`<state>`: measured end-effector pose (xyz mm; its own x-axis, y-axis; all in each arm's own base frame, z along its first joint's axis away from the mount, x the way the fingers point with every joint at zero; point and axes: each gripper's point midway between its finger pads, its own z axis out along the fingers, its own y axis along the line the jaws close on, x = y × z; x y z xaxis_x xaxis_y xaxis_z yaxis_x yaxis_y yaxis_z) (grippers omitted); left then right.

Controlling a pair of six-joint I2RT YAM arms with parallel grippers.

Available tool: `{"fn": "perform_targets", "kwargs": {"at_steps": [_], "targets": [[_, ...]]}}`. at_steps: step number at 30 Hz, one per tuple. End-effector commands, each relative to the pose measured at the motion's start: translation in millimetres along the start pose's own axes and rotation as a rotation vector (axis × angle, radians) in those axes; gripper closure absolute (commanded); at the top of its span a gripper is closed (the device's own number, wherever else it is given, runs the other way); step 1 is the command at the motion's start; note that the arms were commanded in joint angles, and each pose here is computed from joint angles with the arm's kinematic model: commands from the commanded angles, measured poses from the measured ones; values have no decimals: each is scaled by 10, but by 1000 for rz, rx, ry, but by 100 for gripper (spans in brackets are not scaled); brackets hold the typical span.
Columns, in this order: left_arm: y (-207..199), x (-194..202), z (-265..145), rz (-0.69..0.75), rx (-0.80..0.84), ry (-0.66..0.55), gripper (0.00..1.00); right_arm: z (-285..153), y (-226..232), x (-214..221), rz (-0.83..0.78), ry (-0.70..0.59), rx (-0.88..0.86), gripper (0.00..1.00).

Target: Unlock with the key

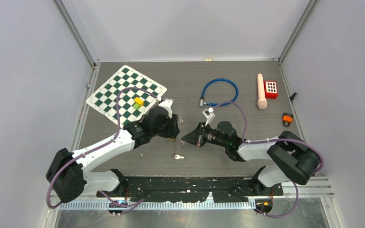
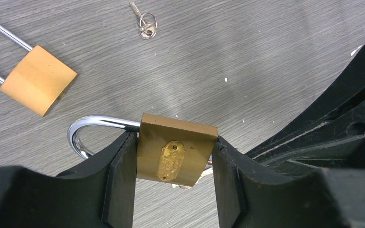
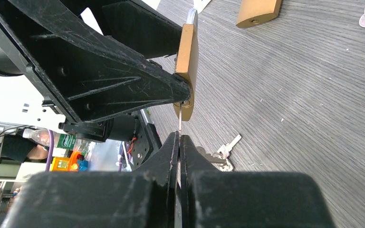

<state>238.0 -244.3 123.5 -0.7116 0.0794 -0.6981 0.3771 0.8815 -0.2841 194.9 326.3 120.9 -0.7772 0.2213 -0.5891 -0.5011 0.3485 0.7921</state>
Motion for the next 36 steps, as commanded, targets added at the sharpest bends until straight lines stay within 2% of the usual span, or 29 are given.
{"fn": "perform_targets", "kwargs": {"at_steps": [1, 19, 36], "targets": [[-285, -495, -129, -8, 94, -166, 100, 47, 145, -138, -35, -38, -54, 95], [-373, -505, -162, 25, 116, -172, 100, 44, 87, -132, -37, -36, -23, 95], [-378, -468, -113, 58, 75, -118, 100, 21, 12, -173, -123, -40, 64, 95]]}}
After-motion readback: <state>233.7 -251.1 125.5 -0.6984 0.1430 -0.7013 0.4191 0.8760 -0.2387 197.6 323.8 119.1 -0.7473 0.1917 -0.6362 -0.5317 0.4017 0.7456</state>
